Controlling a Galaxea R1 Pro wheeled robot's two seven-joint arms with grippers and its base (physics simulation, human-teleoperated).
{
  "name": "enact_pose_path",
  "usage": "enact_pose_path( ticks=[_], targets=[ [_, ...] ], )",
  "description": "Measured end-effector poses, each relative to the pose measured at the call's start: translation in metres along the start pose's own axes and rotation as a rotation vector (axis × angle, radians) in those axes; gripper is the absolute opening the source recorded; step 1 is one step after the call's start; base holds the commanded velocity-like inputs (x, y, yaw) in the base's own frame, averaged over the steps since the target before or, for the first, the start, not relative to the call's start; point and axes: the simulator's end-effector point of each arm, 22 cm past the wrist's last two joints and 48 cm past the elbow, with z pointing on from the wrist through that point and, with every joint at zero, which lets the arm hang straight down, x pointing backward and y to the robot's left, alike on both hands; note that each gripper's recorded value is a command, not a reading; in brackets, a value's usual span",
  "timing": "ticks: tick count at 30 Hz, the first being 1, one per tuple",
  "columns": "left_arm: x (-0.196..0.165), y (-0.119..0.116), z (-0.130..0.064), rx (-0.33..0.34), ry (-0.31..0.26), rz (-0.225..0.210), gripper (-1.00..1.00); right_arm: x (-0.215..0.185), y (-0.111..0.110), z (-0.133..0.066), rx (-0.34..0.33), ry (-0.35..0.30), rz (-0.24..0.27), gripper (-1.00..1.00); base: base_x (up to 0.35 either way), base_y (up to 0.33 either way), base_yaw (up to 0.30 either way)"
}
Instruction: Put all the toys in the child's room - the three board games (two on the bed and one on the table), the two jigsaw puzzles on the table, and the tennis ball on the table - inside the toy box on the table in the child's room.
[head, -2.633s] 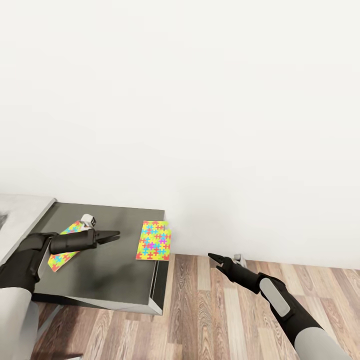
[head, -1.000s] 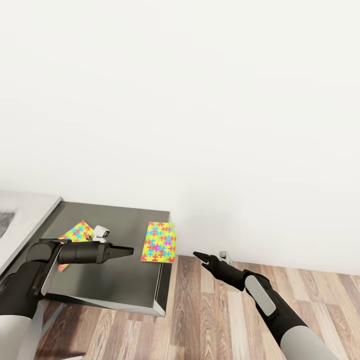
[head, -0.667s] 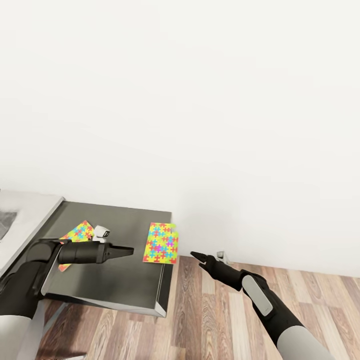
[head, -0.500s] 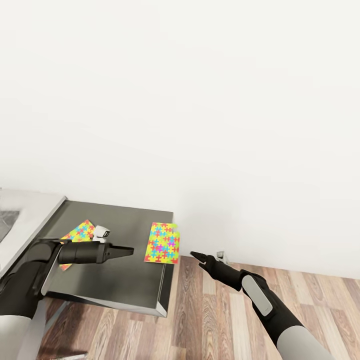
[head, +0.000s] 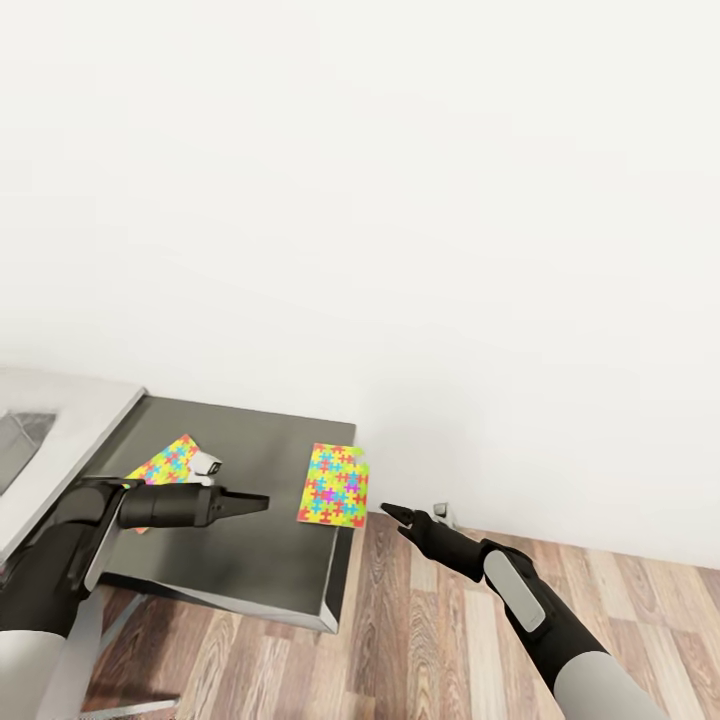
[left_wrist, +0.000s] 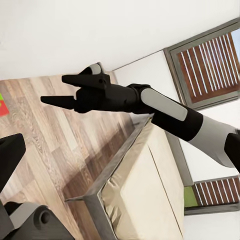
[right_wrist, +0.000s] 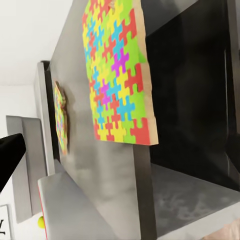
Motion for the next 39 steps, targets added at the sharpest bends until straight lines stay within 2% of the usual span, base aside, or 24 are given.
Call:
enact_pose_path(
  ticks=[25,39],
  targets=[
    [0.0003,-0.0028,0.0069,0.014,-0.002,-0.001,1.00,-0.0002,-0.0002,-0.0001,0.000,-0.001,0.001,1.00,0.031,0.000,0.102],
    [0.0005,-0.0031,0.0085,0.017,-0.002,-0.002,1.00,-0.0023,-0.0030,-0.0030,0.006,-0.001,-0.003,1.00,0.002,-0.035,0.015]
  ],
)
